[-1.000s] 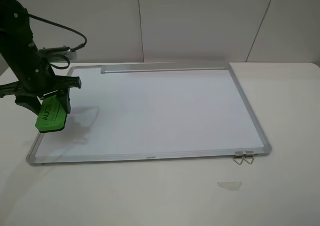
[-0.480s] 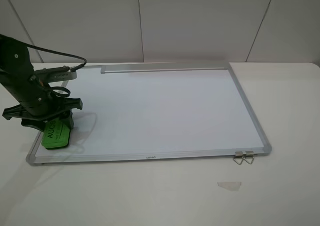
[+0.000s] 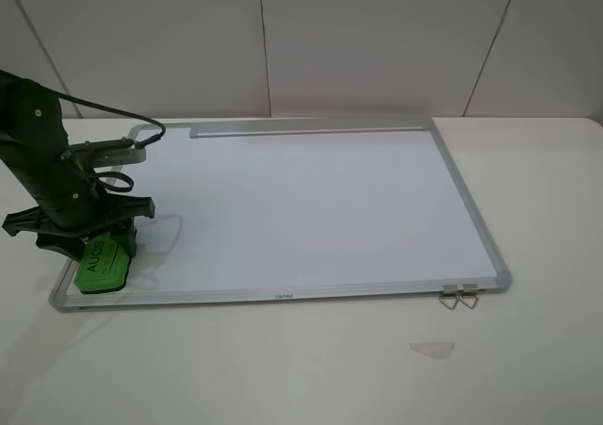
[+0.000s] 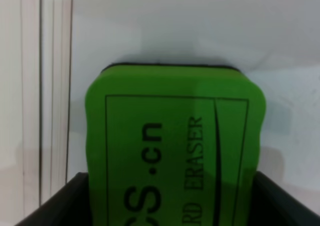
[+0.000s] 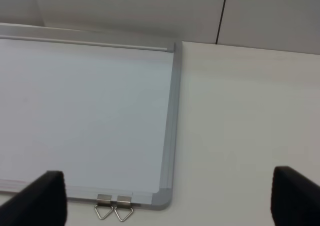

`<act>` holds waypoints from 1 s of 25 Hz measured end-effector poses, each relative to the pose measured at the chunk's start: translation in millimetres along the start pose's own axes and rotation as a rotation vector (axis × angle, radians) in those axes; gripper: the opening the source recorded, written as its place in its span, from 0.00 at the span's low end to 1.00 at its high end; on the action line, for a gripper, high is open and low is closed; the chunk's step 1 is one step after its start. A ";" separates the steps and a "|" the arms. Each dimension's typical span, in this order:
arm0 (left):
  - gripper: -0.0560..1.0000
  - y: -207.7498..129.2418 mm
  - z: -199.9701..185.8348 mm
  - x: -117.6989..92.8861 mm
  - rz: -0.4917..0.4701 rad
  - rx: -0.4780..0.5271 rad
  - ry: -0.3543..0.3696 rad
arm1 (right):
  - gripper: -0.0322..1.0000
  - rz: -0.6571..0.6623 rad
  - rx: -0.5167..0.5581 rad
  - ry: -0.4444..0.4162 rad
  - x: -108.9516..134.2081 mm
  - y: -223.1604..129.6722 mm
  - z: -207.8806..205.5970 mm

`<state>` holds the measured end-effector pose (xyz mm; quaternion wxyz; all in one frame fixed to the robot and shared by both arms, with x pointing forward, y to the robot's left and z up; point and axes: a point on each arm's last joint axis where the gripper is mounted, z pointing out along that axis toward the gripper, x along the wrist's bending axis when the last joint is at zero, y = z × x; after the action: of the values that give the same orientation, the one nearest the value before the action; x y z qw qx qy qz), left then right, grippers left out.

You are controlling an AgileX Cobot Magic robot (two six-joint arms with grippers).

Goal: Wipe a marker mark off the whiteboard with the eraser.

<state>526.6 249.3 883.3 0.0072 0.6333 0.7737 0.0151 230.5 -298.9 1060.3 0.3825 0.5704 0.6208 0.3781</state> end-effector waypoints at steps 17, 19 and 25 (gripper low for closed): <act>0.64 17.7 -79.0 7.7 0.101 0.097 0.044 | 0.82 0.000 0.000 0.000 0.0 0.0 0.0; 0.64 21.6 -92.2 13.8 0.115 0.140 0.061 | 0.82 0.000 0.000 0.000 0.0 0.0 0.0; 0.64 18.3 -112.5 36.8 0.106 0.189 0.083 | 0.82 0.000 0.000 0.000 0.0 0.0 0.0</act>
<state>533.8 287.4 996.6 -0.0856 0.6699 0.7368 -0.0313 230.5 -298.9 1060.3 0.3825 0.5704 0.6208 0.3781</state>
